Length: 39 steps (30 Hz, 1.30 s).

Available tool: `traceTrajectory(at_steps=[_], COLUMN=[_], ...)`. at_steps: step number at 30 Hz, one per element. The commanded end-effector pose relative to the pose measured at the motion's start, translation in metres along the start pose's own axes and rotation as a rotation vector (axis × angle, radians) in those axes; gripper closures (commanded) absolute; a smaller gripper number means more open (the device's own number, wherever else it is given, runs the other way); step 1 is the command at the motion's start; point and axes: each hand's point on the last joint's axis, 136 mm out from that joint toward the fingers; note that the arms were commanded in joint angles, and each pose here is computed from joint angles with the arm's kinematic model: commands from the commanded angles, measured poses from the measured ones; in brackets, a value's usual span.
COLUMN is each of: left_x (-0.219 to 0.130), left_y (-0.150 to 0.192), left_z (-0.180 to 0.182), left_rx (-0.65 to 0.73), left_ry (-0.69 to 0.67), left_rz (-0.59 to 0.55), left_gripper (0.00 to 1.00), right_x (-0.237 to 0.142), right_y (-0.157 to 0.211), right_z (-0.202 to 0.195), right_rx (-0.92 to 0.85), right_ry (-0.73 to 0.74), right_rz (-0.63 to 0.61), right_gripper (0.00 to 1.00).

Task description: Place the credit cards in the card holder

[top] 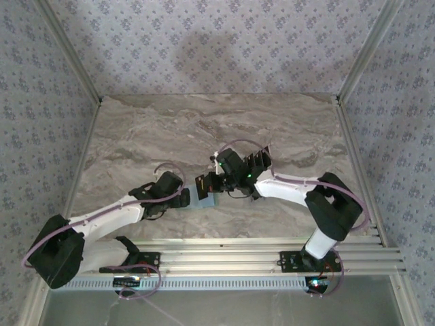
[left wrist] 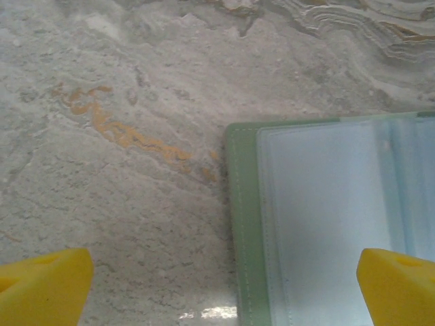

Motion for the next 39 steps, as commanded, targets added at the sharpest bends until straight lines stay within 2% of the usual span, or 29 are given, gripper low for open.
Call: traceTrajectory(at_steps=[1, 7, 15, 24, 31, 39], left_x=[-0.002, -0.001, -0.001, 0.003, 0.014, 0.021], left_y=[-0.002, -0.003, -0.004, -0.01, -0.018, -0.006], left_z=[0.007, 0.007, 0.002, -0.011, -0.016, -0.009], left_rx=[-0.009, -0.009, 0.012, 0.036, 0.056, 0.067], left_ry=[-0.045, -0.051, -0.031, -0.01, -0.047, -0.085], left_rz=[-0.015, -0.019, -0.015, -0.025, -0.03, 0.012], left_gripper=[0.0, 0.0, 0.0, 0.0, 0.0, 0.0], right_x=[0.014, 0.029, 0.021, 0.023, 0.024, 0.026], right_y=[0.005, 0.019, 0.028, 0.032, 0.033, 0.031], right_z=[0.004, -0.022, -0.051, -0.059, -0.058, -0.058], right_rx=[0.006, 0.016, 0.048, 0.067, 0.07, 0.076], right_ry=[-0.014, 0.067, 0.142, 0.153, 0.151, 0.156], right_rz=[0.019, 0.041, 0.026, 0.036, 0.04, 0.042], right_gripper=[1.0, 1.0, 1.0, 1.0, 1.0, 1.0])
Point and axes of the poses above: each hand's point on the last joint's axis, 136 mm out from that joint toward the fingers, its own x axis out along the fingers, its own z axis along the line the jaws close on, y = z × x, and after that the axes turned 2 degrees about -x, right-handed
